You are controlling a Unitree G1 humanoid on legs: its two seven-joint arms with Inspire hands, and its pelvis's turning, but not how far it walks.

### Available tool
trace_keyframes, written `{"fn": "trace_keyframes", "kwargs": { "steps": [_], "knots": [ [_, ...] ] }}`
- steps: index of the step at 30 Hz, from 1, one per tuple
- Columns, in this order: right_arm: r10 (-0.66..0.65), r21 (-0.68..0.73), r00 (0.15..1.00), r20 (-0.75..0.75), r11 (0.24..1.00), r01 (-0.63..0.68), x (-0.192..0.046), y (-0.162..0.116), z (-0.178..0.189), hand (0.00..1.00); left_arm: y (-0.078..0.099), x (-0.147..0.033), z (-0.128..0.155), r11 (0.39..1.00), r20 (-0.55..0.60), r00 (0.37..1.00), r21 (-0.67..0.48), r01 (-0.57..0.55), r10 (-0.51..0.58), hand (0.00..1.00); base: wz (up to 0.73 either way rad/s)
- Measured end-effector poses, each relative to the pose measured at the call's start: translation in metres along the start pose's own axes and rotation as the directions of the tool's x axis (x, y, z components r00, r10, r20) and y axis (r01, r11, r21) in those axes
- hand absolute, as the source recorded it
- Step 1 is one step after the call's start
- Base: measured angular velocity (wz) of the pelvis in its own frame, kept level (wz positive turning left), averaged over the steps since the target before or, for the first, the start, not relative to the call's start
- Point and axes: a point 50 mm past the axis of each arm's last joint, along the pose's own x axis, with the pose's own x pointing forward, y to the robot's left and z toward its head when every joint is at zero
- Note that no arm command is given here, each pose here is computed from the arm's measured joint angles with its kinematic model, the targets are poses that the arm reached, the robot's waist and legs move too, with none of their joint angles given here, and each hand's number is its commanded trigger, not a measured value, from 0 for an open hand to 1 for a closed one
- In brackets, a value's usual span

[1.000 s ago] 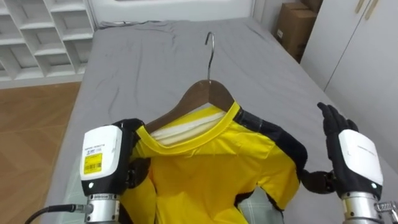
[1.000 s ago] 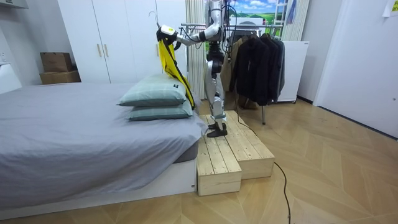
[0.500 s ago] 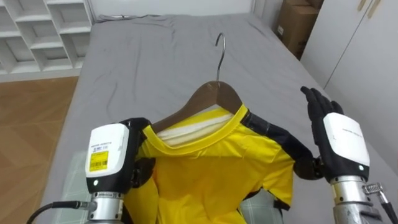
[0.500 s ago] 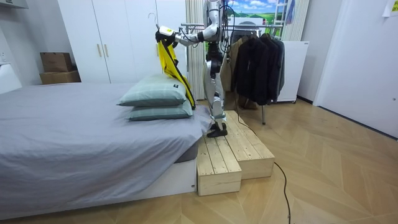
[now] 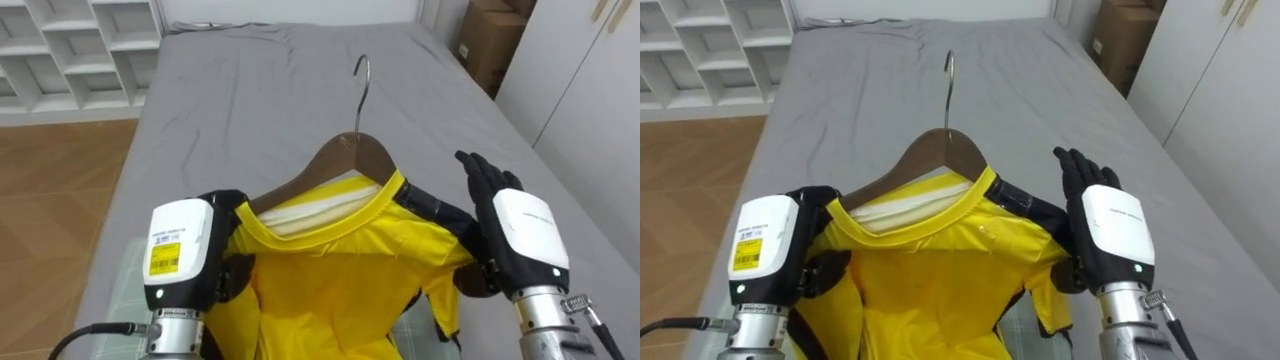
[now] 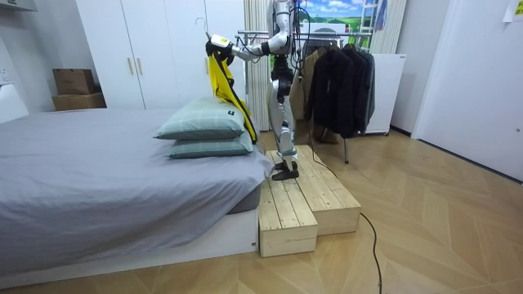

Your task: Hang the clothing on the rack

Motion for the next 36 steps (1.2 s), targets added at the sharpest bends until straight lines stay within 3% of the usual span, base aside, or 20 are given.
{"fn": "trace_keyframes", "kwargs": {
  "steps": [10,30,31,32,33,34,36],
  "knots": [
    [0.093,-0.021,0.996,0.016,0.995,-0.093,-0.003,0.014,0.008,0.00,-0.008,-0.002,0.007,0.998,0.015,0.998,0.019,0.054,-0.054,1.00,0.00],
    [0.106,-0.026,0.994,-0.006,0.994,-0.106,-0.009,0.027,0.003,0.00,-0.010,-0.002,0.008,0.995,0.026,0.996,0.059,0.079,-0.080,1.00,0.00],
    [0.105,-0.026,0.994,-0.008,0.994,-0.105,-0.009,0.028,0.003,0.06,-0.010,-0.002,0.008,0.995,0.026,0.996,0.060,0.080,-0.081,1.00,0.00],
    [0.104,-0.026,0.995,-0.010,0.994,-0.104,-0.009,0.028,0.003,0.53,-0.011,-0.002,0.008,0.995,0.026,0.996,0.060,0.081,-0.083,1.00,0.00],
    [0.104,-0.027,0.994,-0.015,0.994,-0.104,-0.009,0.029,0.002,0.59,-0.012,-0.002,0.009,0.995,0.025,0.996,0.061,0.085,-0.087,1.00,0.00],
    [0.105,-0.032,0.994,-0.019,0.994,-0.106,-0.010,0.030,0.002,1.00,-0.012,-0.003,0.010,0.994,0.023,0.996,0.064,0.088,-0.089,1.00,0.00],
    [0.105,-0.035,0.994,-0.020,0.994,-0.106,-0.010,0.030,0.002,1.00,-0.012,-0.003,0.010,0.994,0.024,0.996,0.066,0.088,-0.090,1.00,0.00]
  ]
}}
